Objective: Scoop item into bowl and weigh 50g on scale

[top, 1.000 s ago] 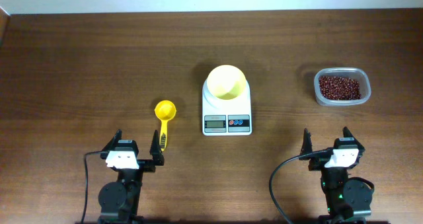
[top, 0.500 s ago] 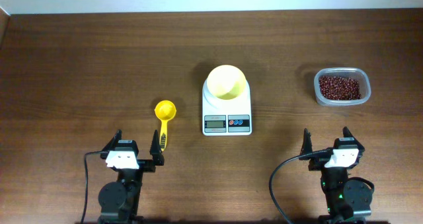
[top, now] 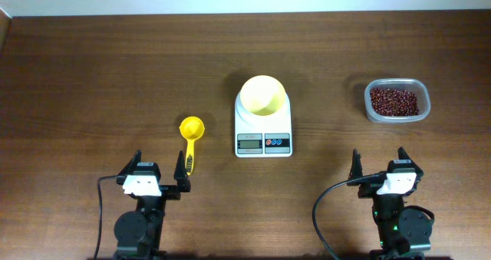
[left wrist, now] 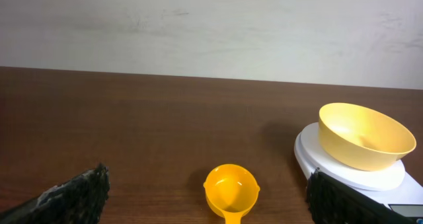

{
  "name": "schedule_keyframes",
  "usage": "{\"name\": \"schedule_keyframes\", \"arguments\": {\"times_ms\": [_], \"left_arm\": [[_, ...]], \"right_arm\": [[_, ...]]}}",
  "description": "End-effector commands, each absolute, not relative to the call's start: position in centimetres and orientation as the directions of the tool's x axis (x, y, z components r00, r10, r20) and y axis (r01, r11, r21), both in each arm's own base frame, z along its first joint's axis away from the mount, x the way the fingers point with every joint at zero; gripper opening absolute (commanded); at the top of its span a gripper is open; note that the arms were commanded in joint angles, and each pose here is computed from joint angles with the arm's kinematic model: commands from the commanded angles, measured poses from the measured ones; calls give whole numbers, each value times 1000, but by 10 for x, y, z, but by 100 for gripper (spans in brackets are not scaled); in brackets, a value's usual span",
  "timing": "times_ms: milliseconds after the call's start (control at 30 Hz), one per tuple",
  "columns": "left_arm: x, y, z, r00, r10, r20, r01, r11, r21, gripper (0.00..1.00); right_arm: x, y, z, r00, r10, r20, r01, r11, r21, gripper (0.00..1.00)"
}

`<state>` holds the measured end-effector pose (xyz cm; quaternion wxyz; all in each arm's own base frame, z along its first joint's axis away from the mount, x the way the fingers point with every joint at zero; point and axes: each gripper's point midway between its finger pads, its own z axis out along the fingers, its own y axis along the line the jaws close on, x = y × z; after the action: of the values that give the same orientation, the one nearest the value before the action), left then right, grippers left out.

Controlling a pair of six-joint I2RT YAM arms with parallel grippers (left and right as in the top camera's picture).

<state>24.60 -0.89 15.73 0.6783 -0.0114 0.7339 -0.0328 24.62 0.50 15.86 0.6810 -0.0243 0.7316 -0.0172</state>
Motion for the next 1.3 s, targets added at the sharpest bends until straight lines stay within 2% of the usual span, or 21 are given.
{"name": "schedule_keyframes", "arguments": {"times_ms": [0, 167, 433, 467, 500, 533, 600, 633, 733, 767, 833, 900, 933, 967, 1067, 1167, 1267], "left_arm": [[246, -11, 156, -83, -48, -995, 40, 998, -52, 99], [246, -11, 156, -84, -49, -995, 42, 998, -52, 99], [241, -45, 163, -68, -49, -997, 240, 969, -64, 99], [241, -46, 169, -39, -50, -998, 242, 968, -58, 99], [241, -45, 187, 33, -53, -998, 246, 968, -44, 99], [238, -45, 219, 165, -60, -984, 250, 968, -17, 99], [230, -45, 251, 294, -66, -953, 251, 968, 10, 99], [225, -45, 265, 343, -69, -937, 250, 968, 21, 99], [215, -44, 294, 396, -71, -916, 248, 968, 32, 99], [214, -44, 301, 358, -69, -931, 249, 968, 24, 99], [216, -44, 301, 191, -61, -980, 250, 968, -12, 99], [219, -46, 298, -74, -47, -996, 247, 967, -64, 99], [228, -46, 294, -247, 32, -969, 250, 968, -32, 99], [233, -46, 292, -314, 75, -946, 260, 966, -10, 99], [268, -48, 255, -618, 105, -779, 253, 965, -71, 99], [274, -52, 186, -828, 114, -550, 232, 961, -150, 99], [281, -48, 141, -918, 79, -388, 170, 964, -206, 99]], "right_arm": [[246, 4, 156, -77, -52, -996, -6, 999, -51, 99], [246, 4, 156, -77, -52, -996, -6, 999, -51, 99], [246, 4, 156, -77, -52, -996, -6, 999, -51, 99], [246, 4, 156, -77, -52, -996, -6, 999, -51, 99], [246, 4, 156, -77, -52, -996, -6, 999, -51, 99], [246, 4, 156, -77, -52, -996, -6, 999, -51, 99], [246, 4, 156, -77, -52, -996, -6, 999, -51, 99], [246, 4, 156, -77, -52, -996, -6, 999, -51, 99], [246, 4, 156, -77, -52, -996, -6, 999, -51, 99], [246, 4, 156, -77, -52, -996, -6, 999, -51, 99], [246, 4, 156, -77, -52, -996, -6, 999, -51, 99], [246, 4, 156, -77, -52, -996, -6, 999, -51, 99], [246, 4, 156, -77, -52, -996, -6, 999, -51, 99], [246, 4, 156, -77, -52, -996, -6, 999, -51, 99], [246, 4, 156, -77, -52, -996, -6, 999, -51, 99], [246, 4, 156, -77, -52, -996, -7, 999, -51, 99], [246, 4, 156, -77, -52, -996, -6, 999, -51, 99]]}}
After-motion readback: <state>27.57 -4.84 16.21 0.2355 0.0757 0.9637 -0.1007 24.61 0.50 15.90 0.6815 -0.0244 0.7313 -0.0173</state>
